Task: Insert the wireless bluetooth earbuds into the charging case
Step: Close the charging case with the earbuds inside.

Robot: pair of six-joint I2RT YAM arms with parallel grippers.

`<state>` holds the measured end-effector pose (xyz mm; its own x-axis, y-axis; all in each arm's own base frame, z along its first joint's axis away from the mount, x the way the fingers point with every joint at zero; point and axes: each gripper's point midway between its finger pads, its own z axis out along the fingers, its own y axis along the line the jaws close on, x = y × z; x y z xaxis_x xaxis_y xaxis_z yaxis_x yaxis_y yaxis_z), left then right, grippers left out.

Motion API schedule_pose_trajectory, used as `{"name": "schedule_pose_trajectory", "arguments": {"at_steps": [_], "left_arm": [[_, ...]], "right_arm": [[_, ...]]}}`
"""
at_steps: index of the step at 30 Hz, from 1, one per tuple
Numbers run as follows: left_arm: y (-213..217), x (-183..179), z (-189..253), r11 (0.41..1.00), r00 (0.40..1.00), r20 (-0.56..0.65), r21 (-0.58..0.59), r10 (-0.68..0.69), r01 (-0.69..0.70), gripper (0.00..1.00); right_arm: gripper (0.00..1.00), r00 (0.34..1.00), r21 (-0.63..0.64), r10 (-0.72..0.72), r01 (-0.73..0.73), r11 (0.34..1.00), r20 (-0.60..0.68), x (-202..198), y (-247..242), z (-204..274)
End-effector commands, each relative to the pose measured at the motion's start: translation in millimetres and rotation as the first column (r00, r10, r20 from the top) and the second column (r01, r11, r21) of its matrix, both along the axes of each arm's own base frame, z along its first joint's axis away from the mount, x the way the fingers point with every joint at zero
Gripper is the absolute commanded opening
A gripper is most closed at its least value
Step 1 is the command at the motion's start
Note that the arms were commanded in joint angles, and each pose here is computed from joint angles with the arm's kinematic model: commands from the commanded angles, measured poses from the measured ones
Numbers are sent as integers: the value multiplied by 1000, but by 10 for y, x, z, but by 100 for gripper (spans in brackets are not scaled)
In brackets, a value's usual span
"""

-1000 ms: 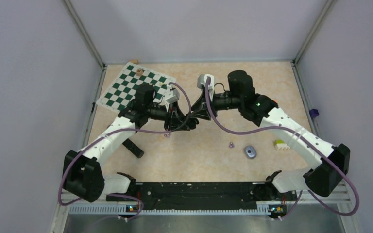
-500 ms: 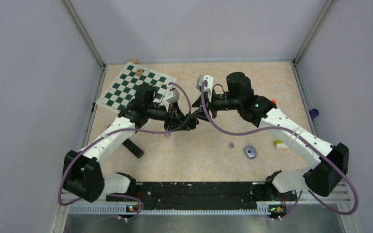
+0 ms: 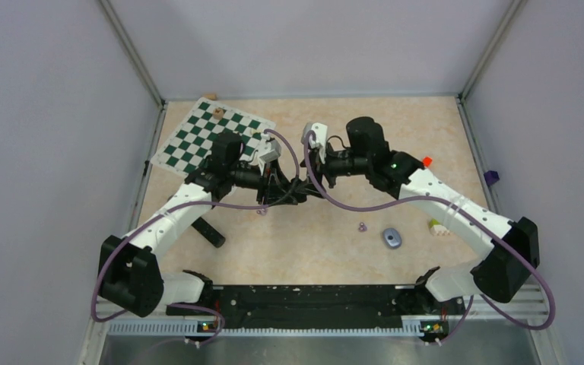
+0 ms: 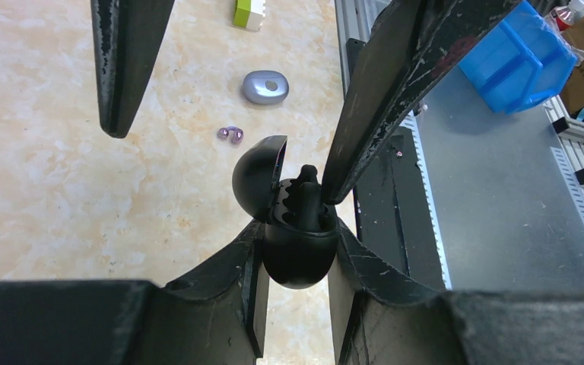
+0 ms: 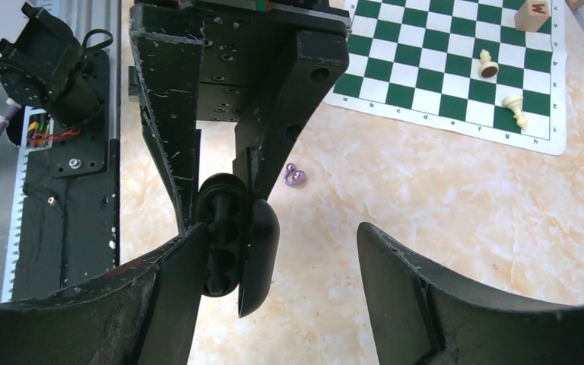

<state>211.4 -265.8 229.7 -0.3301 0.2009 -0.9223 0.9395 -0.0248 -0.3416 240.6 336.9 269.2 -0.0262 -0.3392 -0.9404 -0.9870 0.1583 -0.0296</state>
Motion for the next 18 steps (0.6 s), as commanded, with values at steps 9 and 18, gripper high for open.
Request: {"name": "schedule_pose_trajectory", "arguments": {"at_steps": [9,18], "left_arm": [[-18,-9,127,999,998,60,-27,-22,24,0],[-17,-7,128,999,998,61,-26,-20,22,0]], "right_arm": [[71,994,43,-71,67,997,84,107,10,196],[72,998,79,15,-19,997,58,-84,-25,379]]}}
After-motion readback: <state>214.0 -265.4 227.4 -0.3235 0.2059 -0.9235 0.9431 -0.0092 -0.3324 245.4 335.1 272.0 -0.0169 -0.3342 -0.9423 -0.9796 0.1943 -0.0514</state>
